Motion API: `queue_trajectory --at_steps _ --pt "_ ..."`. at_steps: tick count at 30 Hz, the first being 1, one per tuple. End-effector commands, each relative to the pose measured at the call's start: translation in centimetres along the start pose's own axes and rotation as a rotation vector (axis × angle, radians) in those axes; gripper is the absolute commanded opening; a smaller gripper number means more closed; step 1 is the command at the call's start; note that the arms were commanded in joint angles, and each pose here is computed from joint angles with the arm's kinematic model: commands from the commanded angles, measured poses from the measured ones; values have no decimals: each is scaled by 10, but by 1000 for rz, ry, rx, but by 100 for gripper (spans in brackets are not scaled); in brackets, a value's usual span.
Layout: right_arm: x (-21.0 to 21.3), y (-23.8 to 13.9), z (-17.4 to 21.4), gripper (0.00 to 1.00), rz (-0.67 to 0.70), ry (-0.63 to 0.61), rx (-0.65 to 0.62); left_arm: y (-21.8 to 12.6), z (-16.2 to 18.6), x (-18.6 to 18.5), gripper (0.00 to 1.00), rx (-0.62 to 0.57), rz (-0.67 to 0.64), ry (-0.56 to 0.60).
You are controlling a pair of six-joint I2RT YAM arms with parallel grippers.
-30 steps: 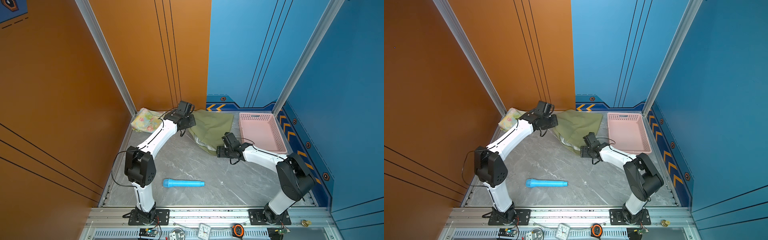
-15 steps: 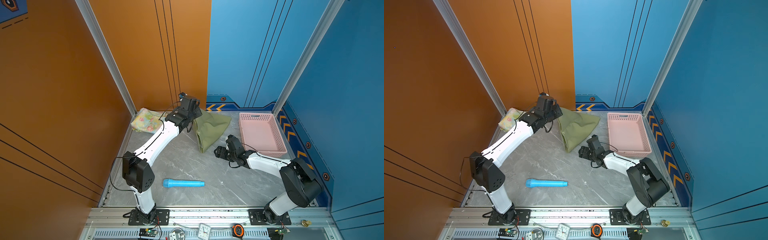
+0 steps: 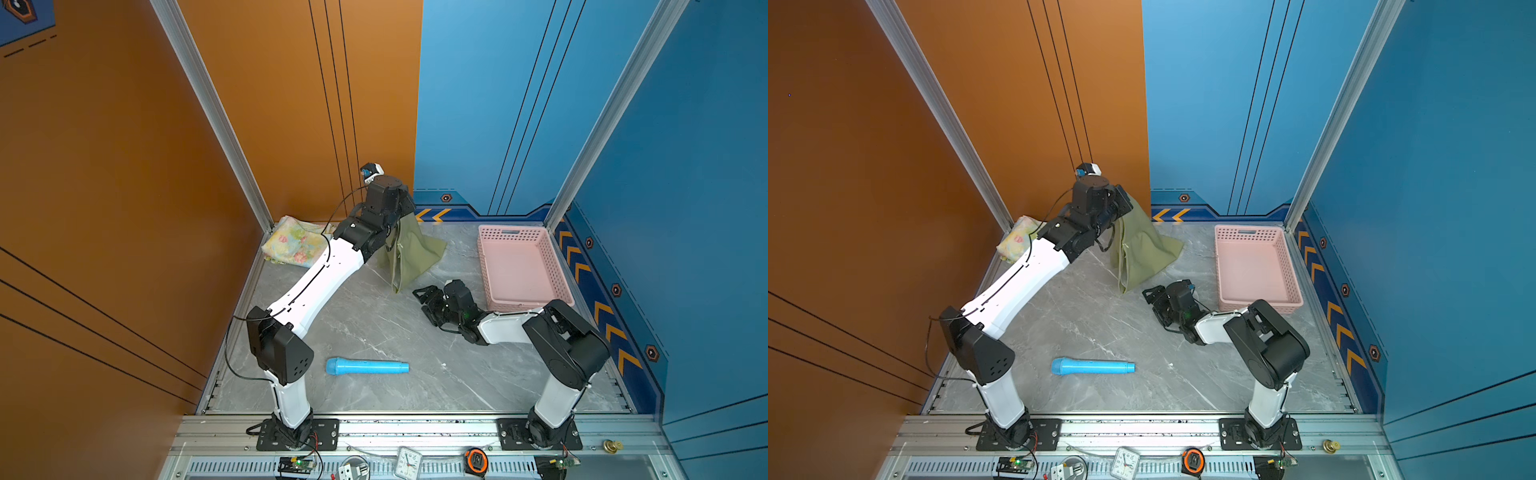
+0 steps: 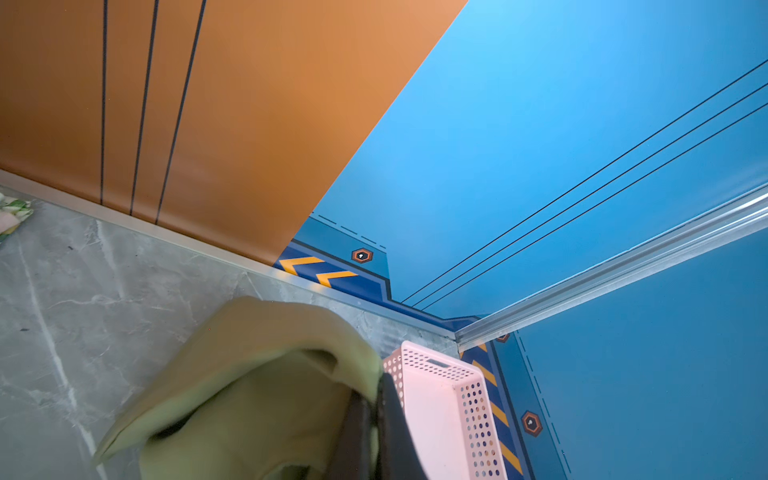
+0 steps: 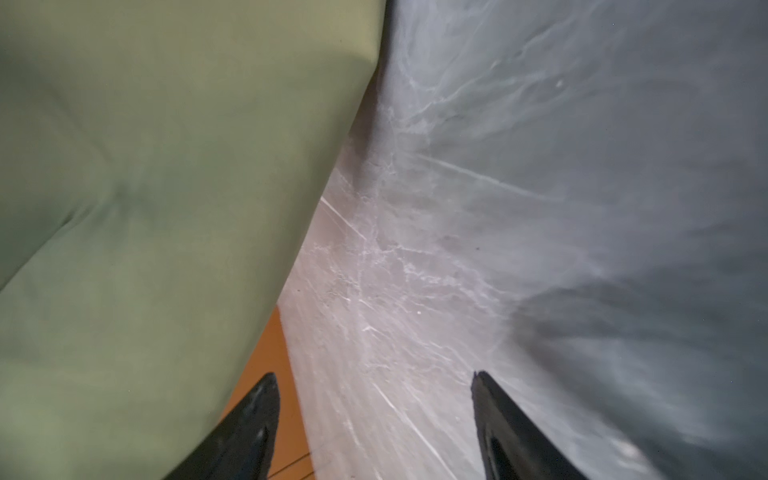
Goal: Fold and stack the skirts
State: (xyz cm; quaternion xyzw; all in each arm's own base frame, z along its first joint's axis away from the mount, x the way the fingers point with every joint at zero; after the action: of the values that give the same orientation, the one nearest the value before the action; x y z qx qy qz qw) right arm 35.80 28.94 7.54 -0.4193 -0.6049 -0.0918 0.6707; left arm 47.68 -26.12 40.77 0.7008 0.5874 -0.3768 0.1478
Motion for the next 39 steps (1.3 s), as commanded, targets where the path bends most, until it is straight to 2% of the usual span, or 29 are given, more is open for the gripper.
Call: queue_trajectory --at_steps 1,6,11,19,24,28,31,33,36,37,39 --pt "35 4 -2 72 -209 233 -38 4 -5 -17 0 -47 31 -20" --pt "39 -4 -11 70 -310 398 -105 10 -2 -26 0 -49 46 -19" --pt "33 -24 -22 67 -329 412 -149 15 -3 -28 0 -52 43 -9" --pt "5 -47 -13 63 -101 129 -125 23 -4 -30 0 -65 31 14" --pt "9 -82 -20 62 -79 37 -188 26 -2 -26 0 -75 11 23" --pt "44 -104 -22 64 -30 -188 -206 31 1 -25 0 -70 7 23" --pt "60 -116 -22 64 101 -410 -183 32 2 -24 0 -71 2 27" --pt "68 -118 -19 64 137 -545 -175 34 4 -22 0 -67 -3 29" --pt "66 -116 -18 68 236 -737 -147 35 6 -22 0 -60 -7 33" --pt "66 -113 -6 70 256 -816 -116 35 6 -22 0 -60 -8 33" --pt "60 -106 -1 73 303 -913 -82 36 8 -22 0 -58 -11 35"
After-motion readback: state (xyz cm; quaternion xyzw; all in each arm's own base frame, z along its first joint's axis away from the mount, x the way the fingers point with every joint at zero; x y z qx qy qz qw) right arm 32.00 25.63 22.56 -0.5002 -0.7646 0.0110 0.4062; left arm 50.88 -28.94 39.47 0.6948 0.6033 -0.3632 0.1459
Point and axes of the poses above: each gripper's point midway between its finger pads, its own y axis out along the fingers, its own x axis along the line the jaws close on, z = x × y, the point moved 1 cm from there along -y, back along the fingers, and after that the axes turned 5 degrees about -y, right-handed, at the moved point
